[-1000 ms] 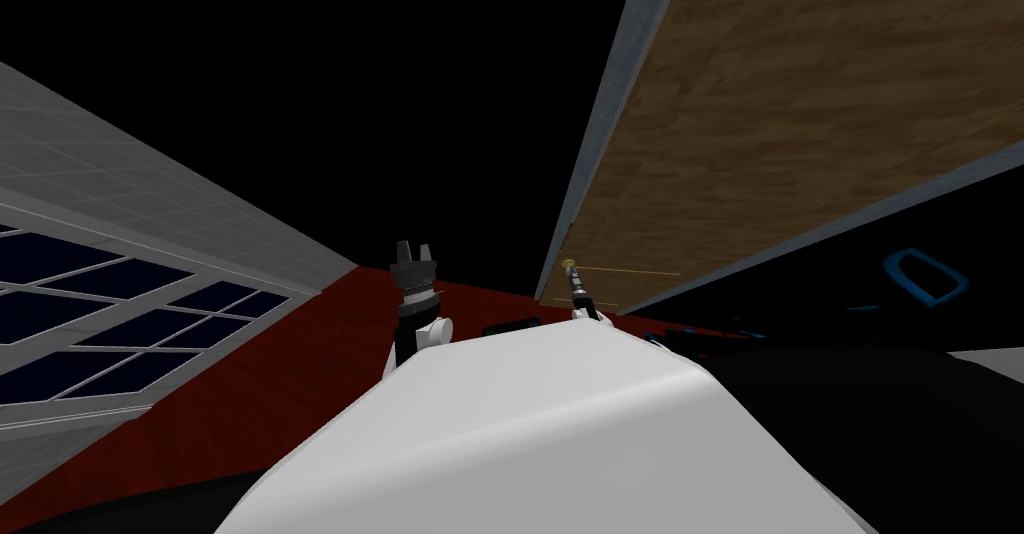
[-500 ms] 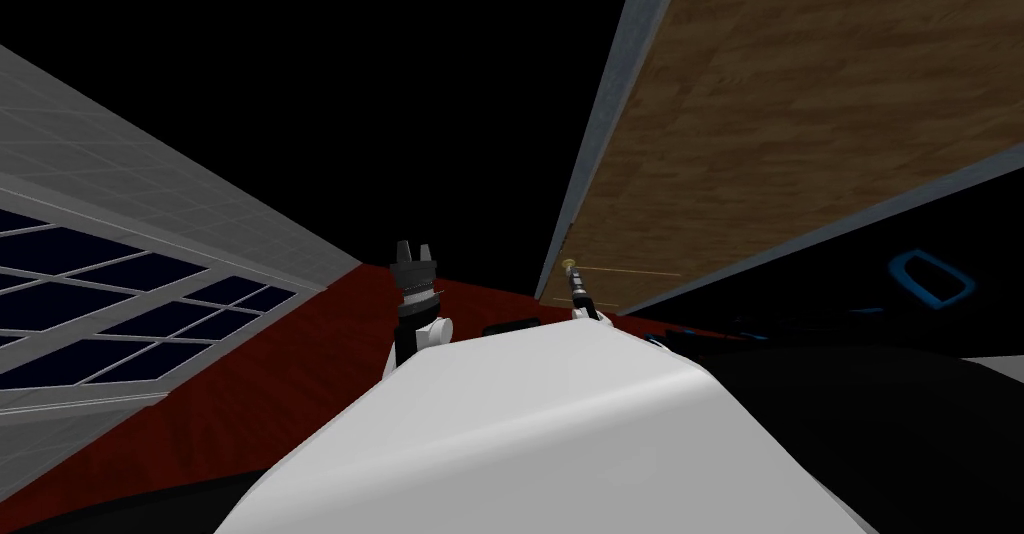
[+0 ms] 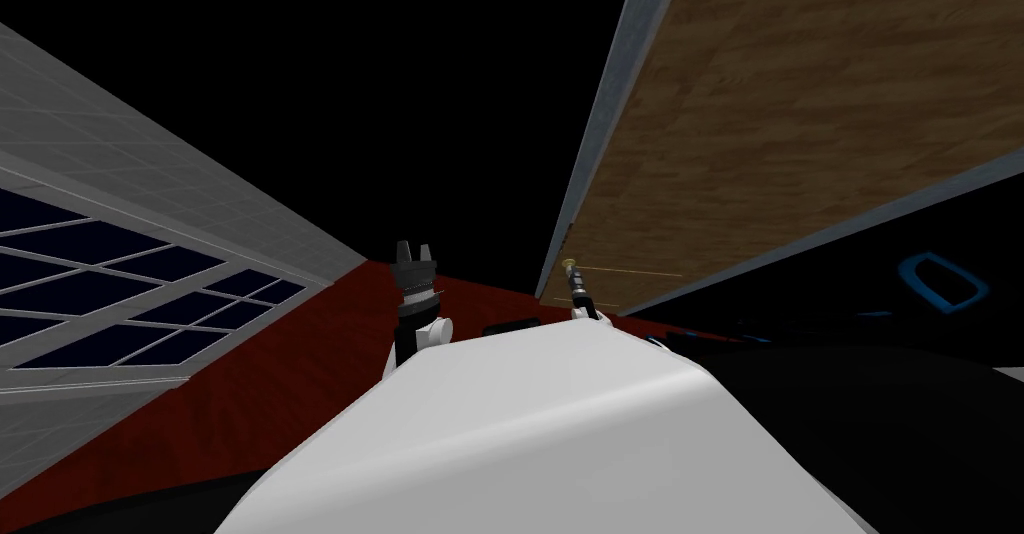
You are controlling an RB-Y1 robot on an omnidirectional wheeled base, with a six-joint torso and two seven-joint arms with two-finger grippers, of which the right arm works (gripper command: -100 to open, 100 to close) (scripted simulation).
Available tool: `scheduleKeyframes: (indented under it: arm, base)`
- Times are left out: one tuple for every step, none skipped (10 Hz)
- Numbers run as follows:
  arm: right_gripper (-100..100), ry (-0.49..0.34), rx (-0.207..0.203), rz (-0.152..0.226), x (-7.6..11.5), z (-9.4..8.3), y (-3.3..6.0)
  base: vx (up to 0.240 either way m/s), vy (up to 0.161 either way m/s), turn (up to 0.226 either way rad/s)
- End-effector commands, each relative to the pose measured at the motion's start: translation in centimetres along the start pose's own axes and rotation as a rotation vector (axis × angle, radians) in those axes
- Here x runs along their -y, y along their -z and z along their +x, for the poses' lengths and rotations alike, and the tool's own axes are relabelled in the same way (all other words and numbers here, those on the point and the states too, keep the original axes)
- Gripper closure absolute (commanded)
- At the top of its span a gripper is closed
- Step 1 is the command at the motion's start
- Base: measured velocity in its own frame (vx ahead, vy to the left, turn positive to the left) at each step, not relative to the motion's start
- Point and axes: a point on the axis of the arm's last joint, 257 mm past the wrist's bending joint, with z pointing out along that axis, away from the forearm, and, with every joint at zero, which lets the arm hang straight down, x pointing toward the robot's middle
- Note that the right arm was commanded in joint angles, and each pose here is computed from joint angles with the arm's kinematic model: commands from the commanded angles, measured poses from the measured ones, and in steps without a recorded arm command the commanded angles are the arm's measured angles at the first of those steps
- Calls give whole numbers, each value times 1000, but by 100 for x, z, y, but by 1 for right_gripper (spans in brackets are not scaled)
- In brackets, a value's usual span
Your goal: Pull the door open
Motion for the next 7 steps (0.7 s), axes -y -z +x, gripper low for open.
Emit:
scheduleKeyframes:
  arm:
    - [100,-54,3,-1,-2,6,-7]
    - [100,-59,3,-1,-2,6,-7]
    - [100,-99,6,-1,-2,1,-14]
    - [100,-102,6,-1,-2,1,-14]
    - [100,-144,9,-1,-2,-4,-21]
    - [100,-170,12,-2,-2,-9,-29]
    - [100,-189,12,-2,-2,-9,-29]
  base:
    - [-31,-13,47]
    - [-28,-10,31]
    - [-35,-6,45]
    - [-30,-8,26]
    - [-37,-11,47]
    - [-55,-21,76]
    - [-42,-18,28]
